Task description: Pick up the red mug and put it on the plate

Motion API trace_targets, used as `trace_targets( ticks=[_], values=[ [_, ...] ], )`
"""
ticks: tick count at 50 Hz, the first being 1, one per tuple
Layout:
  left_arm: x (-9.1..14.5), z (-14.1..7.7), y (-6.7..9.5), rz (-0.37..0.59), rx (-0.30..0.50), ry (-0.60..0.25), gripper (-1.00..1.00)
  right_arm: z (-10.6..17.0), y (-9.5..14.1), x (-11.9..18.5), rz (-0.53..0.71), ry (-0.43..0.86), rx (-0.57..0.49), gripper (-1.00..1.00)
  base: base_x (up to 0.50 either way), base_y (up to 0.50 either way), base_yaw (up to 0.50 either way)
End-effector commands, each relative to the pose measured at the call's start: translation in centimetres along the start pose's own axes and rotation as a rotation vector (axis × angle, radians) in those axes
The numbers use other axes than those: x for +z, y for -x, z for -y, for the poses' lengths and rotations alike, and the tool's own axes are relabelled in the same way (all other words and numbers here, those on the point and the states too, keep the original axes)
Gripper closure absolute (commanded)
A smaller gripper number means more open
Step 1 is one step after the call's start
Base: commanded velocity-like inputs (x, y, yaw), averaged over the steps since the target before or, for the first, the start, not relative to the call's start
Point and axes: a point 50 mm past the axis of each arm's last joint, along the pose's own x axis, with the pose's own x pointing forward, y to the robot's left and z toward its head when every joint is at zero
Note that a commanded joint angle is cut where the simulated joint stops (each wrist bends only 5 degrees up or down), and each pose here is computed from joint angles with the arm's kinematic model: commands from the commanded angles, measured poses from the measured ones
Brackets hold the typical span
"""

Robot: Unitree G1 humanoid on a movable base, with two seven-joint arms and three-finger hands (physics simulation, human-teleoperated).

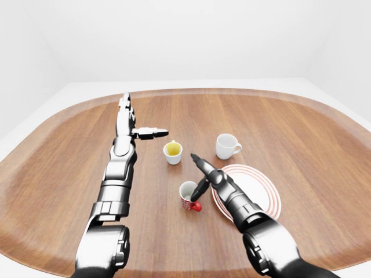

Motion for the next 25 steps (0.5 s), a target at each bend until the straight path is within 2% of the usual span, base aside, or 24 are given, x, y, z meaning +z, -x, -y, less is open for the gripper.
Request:
trace_targets(
  ticks=[1,25],
  values=[
    [0.3,-0.2,0.0,0.011,0.004,0.003,-1.0,-1.2,-0.2,-0.4,-0.038,0.007,0.025,-1.0,0.0,0.0,0.0],
    [0.4,0.0,0.0,0.016,-0.006,0.011,-1.0,-2.6,-0.3,0.0,-0.037,0.034,0.059,-1.0,0.0,0.0,0.0]
  ],
)
